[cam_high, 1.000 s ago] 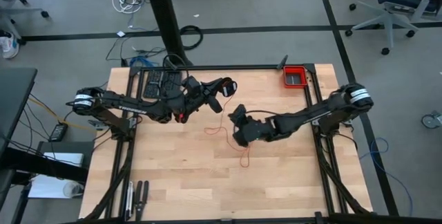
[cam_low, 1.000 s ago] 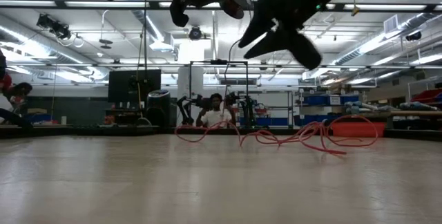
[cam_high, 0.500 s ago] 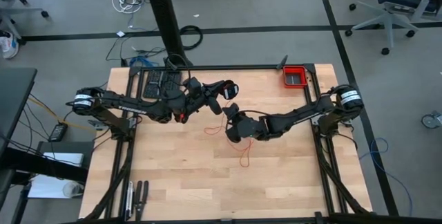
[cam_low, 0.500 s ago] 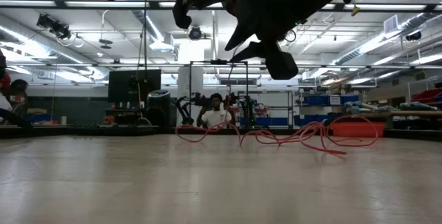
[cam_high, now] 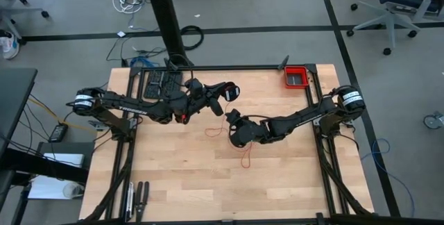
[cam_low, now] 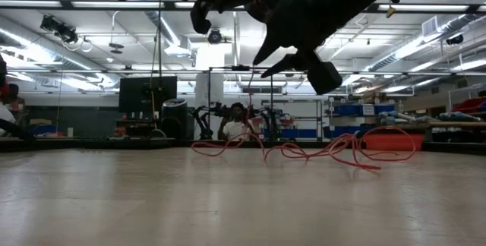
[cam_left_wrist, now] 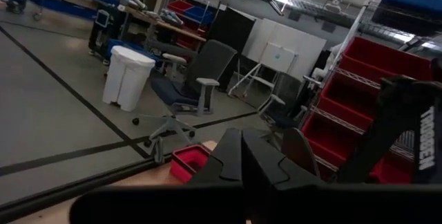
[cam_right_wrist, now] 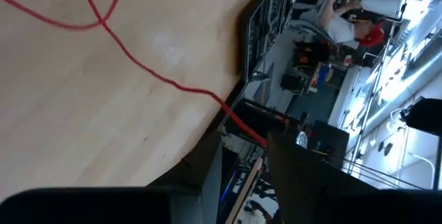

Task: Coil cords
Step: Coil the red wire on the black spool

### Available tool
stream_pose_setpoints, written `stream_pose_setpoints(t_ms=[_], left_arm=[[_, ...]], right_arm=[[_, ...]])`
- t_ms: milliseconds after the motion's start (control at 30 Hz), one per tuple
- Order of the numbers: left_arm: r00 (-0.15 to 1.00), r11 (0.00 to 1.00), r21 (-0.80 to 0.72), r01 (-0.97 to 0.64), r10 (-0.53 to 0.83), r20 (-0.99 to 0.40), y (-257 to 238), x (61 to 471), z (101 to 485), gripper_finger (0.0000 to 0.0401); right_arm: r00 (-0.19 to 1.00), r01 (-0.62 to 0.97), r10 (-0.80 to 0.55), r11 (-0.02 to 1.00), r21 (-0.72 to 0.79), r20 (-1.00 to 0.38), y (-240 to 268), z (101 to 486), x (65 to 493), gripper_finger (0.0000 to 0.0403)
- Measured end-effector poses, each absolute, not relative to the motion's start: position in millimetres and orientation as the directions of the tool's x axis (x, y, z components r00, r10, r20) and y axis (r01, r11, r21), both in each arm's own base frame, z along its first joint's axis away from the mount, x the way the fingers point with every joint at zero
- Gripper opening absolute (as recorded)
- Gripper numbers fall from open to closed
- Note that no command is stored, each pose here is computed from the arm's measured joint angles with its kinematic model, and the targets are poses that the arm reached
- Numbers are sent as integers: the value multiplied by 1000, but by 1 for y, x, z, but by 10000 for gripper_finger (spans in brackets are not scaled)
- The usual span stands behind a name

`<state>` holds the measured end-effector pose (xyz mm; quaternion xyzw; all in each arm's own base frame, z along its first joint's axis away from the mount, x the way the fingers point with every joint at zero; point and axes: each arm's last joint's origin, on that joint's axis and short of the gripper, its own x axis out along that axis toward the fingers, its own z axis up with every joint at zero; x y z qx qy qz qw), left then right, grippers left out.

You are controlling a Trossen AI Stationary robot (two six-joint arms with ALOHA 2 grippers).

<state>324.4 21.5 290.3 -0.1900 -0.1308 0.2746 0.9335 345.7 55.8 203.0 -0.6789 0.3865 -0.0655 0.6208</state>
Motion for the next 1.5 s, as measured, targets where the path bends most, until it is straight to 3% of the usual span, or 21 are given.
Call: stream_pose_setpoints(t_ms=[333,533,833,1033,1300,1500], left_arm=[[820,782,-426,-456,555,140,21,325,290,0],[830,790,-426,-440,539,142,21,325,290,0],[832,792,-425,-438,536,141,21,325,290,0],[833,796,-413,-442,535,139,20,325,290,0],[838,796,-387,-466,538,97,21,326,285,0],[882,871,-241,-429,461,96,19,327,285,0]], right_arm=[[734,-496,-536,-3,-868,-418,54,203,349,113],[732,-497,-534,7,-868,-423,43,203,352,108],[731,-485,-534,32,-874,-425,37,203,353,8],[721,-404,-574,108,-908,-389,44,205,352,2],[824,-291,-471,123,-949,-314,79,217,351,1],[866,-146,-447,199,-969,-222,81,235,351,0]])
